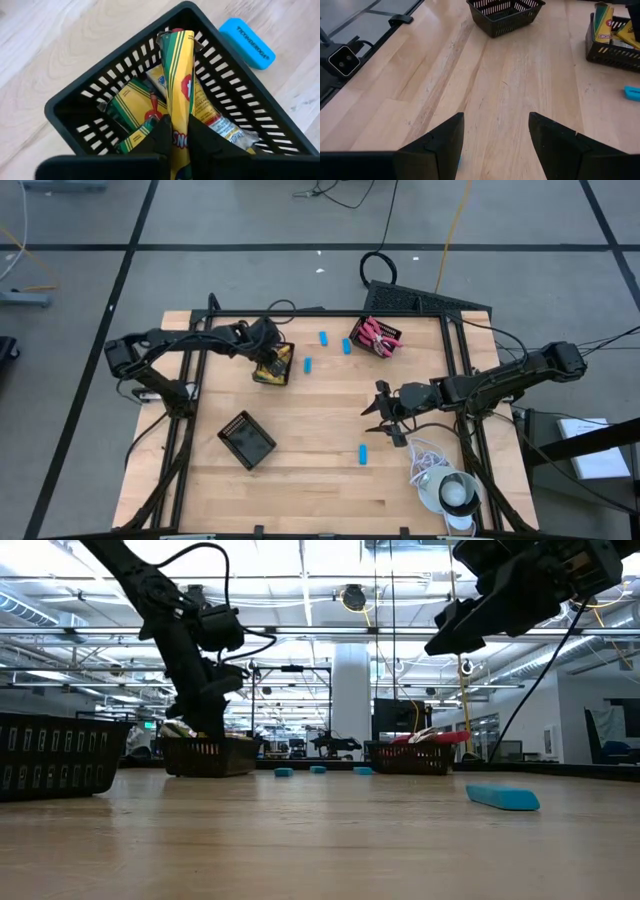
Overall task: Pick & Place School Supplies
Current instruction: Put the yellow crayon box into the middle black bin, then put the blue eraser into the bottom black bin
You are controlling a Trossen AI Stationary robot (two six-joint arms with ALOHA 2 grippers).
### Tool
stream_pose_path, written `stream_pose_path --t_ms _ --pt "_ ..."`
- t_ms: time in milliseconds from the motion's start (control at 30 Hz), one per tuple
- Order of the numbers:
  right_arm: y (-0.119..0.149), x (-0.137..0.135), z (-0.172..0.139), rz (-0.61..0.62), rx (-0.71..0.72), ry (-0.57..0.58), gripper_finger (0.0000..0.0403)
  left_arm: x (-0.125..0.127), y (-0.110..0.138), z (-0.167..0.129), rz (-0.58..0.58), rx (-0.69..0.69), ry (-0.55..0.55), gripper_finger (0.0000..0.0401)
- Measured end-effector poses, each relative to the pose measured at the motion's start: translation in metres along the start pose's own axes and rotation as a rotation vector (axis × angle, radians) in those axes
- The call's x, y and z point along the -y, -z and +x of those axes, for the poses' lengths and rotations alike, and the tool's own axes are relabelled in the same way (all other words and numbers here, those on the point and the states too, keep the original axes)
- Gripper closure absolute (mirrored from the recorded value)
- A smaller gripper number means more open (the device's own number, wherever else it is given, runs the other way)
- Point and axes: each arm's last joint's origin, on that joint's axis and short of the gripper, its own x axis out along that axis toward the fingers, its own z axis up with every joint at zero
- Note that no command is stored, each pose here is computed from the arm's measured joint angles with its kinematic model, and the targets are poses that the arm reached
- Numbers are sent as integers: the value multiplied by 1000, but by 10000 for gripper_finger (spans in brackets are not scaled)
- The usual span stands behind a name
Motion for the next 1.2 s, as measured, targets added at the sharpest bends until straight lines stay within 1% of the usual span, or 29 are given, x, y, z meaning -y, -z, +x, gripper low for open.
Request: stream_pose_path --t_ms 67,200,367,467,600,733,833,967,1067,1200 --pt "-1 0 0 2 5 0 190 -1 -1 -1 -3 4 4 347" --pt "-1 0 0 3 7 0 190 -2 -1 -4 19 13 2 288" --pt "-1 0 0 4 7 0 190 -1 -3 -4 78 20 67 239" --pt "-1 0 0 4 7 1 190 -1 -4 -4 96 38 65 222" --pt "0 0 0 4 5 0 190 -3 -6 -4 118 51 43 209" --pt "-1 0 0 4 5 3 190 -7 -10 -14 111 93 36 202" --pt "-2 0 0 -2 16 8 190 -10 -13 -32 103 162 38 202" --pt "-6 1 0 -17 65 45 190 -5 -17 -69 127 316 60 201" --pt "-11 1 -1 -22 112 55 190 8 -16 -104 173 479 100 201" --pt "-13 -3 8 -44 153 40 190 31 1 -140 278 648 207 201"
